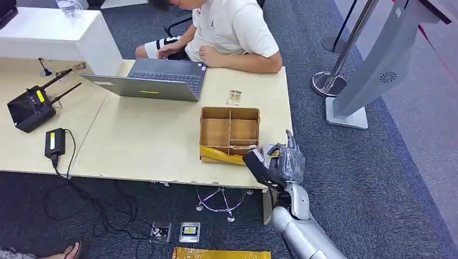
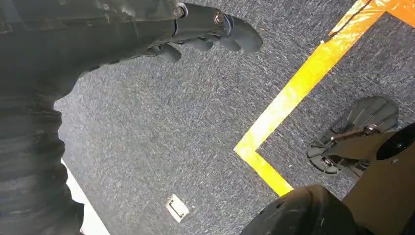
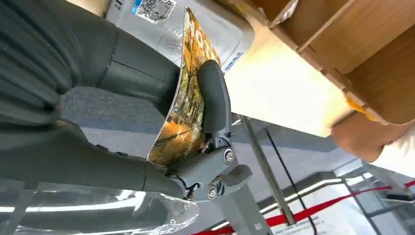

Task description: Pass the card to the sensor for recognition and then transmit it.

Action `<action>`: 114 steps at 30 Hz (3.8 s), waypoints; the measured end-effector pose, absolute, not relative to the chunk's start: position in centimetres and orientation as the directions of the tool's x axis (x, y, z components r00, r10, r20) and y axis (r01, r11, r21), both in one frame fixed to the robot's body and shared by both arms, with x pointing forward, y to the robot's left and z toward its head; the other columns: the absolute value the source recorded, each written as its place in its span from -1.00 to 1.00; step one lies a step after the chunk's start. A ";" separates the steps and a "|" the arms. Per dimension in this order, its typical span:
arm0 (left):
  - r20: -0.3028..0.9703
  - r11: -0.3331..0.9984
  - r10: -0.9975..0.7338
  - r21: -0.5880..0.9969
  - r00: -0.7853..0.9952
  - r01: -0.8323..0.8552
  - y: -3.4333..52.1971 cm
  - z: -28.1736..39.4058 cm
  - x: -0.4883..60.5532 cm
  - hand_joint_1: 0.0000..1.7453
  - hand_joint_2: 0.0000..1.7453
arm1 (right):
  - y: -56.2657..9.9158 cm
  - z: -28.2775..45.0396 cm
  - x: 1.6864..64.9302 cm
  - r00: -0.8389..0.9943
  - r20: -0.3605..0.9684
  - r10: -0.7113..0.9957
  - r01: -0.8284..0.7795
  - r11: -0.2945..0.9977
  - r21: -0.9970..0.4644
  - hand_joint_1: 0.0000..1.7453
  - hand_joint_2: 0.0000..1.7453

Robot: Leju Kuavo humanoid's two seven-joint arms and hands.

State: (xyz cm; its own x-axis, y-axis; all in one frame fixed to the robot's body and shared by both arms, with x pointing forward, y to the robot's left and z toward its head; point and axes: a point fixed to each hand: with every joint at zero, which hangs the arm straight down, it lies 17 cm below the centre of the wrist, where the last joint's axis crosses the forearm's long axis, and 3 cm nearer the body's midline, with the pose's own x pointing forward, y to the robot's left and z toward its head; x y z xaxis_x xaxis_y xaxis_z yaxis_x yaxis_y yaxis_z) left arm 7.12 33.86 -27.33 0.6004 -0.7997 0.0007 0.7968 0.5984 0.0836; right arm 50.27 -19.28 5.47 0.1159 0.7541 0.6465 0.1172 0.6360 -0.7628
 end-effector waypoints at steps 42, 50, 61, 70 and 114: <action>-0.017 0.582 -0.811 0.087 0.585 0.809 34.2 -27.4 6.7 -1.00 1.00 | -22.2 14.0 51.2 -0.050 0.672 0.739 0.335 0.647 -0.686 1.00 1.00; -0.018 0.562 -0.825 0.077 0.565 0.823 34.2 -27.3 7.0 -1.00 1.00 | -23.5 32.9 51.7 -0.292 0.681 0.671 0.599 0.684 -0.417 1.00 1.00; 0.005 0.476 -0.879 0.090 0.478 0.875 33.5 -26.5 11.0 -1.00 1.00 | -12.2 42.3 57.2 -0.333 0.396 0.856 0.486 0.515 -0.706 1.00 1.00; 0.017 0.438 -0.898 0.108 0.439 0.892 33.1 -26.4 12.0 -1.00 1.00 | -12.9 34.5 62.9 -0.104 0.252 0.962 0.311 0.272 -0.911 1.00 1.00; -0.007 0.496 -0.866 0.118 0.501 0.860 34.1 -27.4 7.6 -1.00 1.00 | -7.7 25.3 50.0 -0.399 0.498 0.770 0.169 0.596 -0.785 -1.00 1.00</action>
